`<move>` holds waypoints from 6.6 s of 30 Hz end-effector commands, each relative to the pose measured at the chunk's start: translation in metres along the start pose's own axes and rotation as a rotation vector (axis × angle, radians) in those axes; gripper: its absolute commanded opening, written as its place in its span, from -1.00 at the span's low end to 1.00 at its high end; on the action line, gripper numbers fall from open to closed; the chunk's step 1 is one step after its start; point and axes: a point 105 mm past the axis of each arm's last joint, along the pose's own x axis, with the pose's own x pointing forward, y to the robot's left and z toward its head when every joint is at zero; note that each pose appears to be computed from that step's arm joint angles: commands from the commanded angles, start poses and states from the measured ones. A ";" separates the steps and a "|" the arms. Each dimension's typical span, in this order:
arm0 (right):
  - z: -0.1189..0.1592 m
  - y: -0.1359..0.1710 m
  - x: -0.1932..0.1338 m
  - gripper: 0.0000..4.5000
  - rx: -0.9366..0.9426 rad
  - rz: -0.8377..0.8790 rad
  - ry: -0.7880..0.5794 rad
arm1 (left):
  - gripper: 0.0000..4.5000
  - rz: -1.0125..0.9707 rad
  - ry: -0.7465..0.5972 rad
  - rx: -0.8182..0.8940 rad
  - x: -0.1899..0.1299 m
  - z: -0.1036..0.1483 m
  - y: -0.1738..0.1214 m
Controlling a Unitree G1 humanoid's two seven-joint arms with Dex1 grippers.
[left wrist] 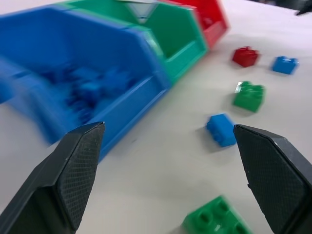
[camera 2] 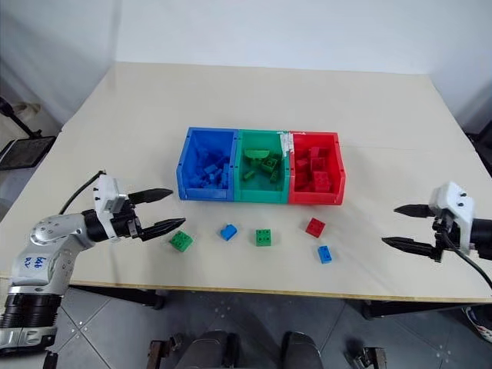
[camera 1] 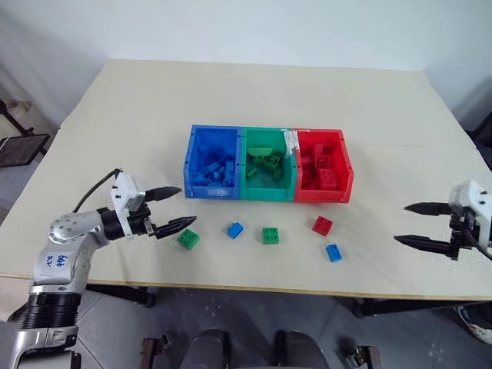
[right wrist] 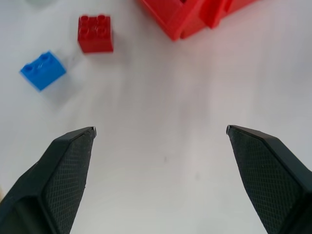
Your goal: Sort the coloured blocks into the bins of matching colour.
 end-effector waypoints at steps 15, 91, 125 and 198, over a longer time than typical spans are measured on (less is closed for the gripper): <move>0.025 0.067 0.077 1.00 0.009 0.141 -0.102 | 0.99 -0.158 -0.058 0.078 -0.035 0.003 -0.028; 0.194 0.072 0.174 0.94 -0.251 0.333 -0.659 | 1.00 -0.001 -0.102 0.131 -0.044 0.011 -0.011; 0.048 0.051 0.104 0.94 -0.054 0.047 -0.230 | 1.00 -0.119 -0.307 0.083 -0.073 -0.001 -0.022; 0.044 0.032 0.058 0.99 -0.069 0.108 -0.253 | 1.00 -0.437 -0.155 0.104 -0.026 -0.022 -0.025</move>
